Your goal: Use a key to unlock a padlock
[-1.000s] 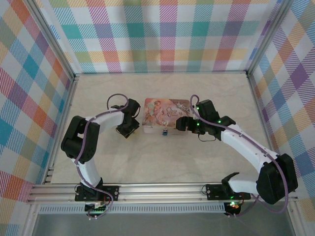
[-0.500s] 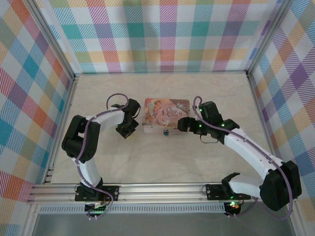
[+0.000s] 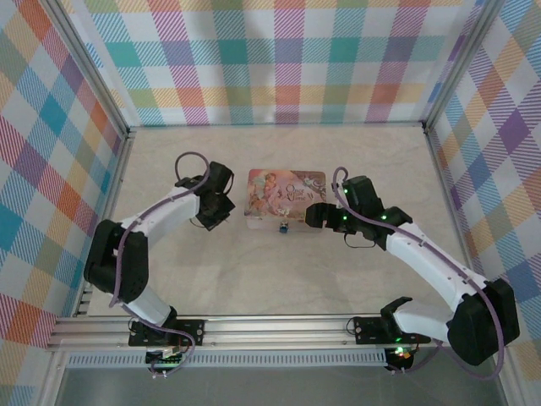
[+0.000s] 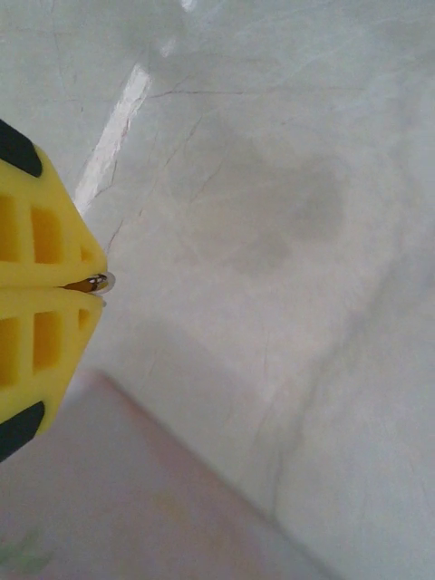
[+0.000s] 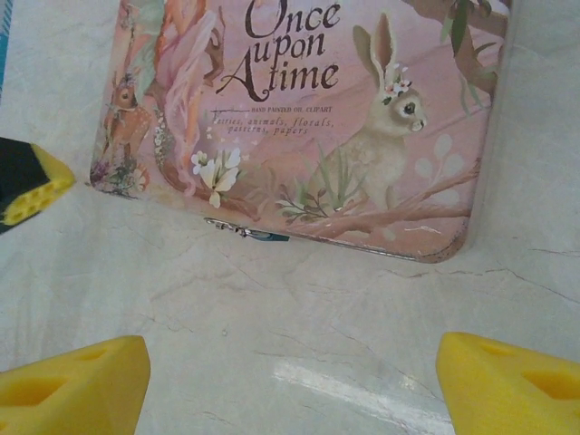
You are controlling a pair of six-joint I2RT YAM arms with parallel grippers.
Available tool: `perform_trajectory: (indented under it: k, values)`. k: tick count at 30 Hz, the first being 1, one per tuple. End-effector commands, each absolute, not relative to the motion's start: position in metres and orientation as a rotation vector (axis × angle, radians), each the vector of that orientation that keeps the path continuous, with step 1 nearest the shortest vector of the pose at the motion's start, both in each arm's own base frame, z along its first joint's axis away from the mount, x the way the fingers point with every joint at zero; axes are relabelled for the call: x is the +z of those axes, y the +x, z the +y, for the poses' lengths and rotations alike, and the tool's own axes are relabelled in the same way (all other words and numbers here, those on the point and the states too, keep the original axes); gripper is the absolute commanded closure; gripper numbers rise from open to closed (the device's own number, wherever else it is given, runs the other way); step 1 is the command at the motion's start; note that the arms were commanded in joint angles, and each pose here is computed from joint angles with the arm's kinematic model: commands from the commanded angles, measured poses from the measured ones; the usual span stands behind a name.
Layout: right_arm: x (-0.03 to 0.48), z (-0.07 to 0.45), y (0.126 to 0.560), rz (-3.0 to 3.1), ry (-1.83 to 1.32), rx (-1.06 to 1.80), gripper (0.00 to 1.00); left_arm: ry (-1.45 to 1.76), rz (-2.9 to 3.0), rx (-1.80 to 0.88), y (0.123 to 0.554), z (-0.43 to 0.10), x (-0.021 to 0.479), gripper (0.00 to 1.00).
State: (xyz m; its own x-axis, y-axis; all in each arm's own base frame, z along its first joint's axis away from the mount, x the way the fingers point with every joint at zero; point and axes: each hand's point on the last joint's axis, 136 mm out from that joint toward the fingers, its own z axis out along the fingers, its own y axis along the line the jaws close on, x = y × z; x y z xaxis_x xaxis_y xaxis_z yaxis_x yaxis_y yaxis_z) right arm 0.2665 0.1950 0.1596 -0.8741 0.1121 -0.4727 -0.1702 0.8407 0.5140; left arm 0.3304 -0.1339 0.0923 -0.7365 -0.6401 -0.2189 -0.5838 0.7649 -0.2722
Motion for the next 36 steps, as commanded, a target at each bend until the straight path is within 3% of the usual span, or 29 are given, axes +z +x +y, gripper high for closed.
perform_trajectory:
  k: [1,7,14,16,19,27,36]
  values:
    - [0.171,0.2,0.266,2.467,-0.072,0.809,0.17,-0.831,2.648,-0.34,0.335,-0.138,0.124,1.0]
    - [0.199,0.209,0.266,2.364,-0.136,0.901,0.17,-0.621,2.595,-0.609,0.351,-0.176,0.179,1.0]
    - [0.239,0.219,0.27,2.249,-0.198,1.058,0.2,-0.206,2.492,-1.084,0.35,-0.256,0.252,1.0]
    - [0.253,0.218,0.273,2.201,-0.202,1.12,0.3,-0.085,2.458,-1.188,0.343,-0.276,0.271,1.0]
    - [0.271,0.213,0.28,2.122,-0.186,1.218,0.37,0.062,2.418,-1.316,0.33,-0.298,0.292,1.0]
    - [0.315,0.215,0.28,1.922,-0.301,1.404,0.56,0.383,2.382,-1.509,0.292,-0.336,0.319,1.0]
    - [0.337,0.222,0.266,1.835,-0.427,1.496,0.57,0.573,2.377,-1.584,0.267,-0.352,0.323,1.0]
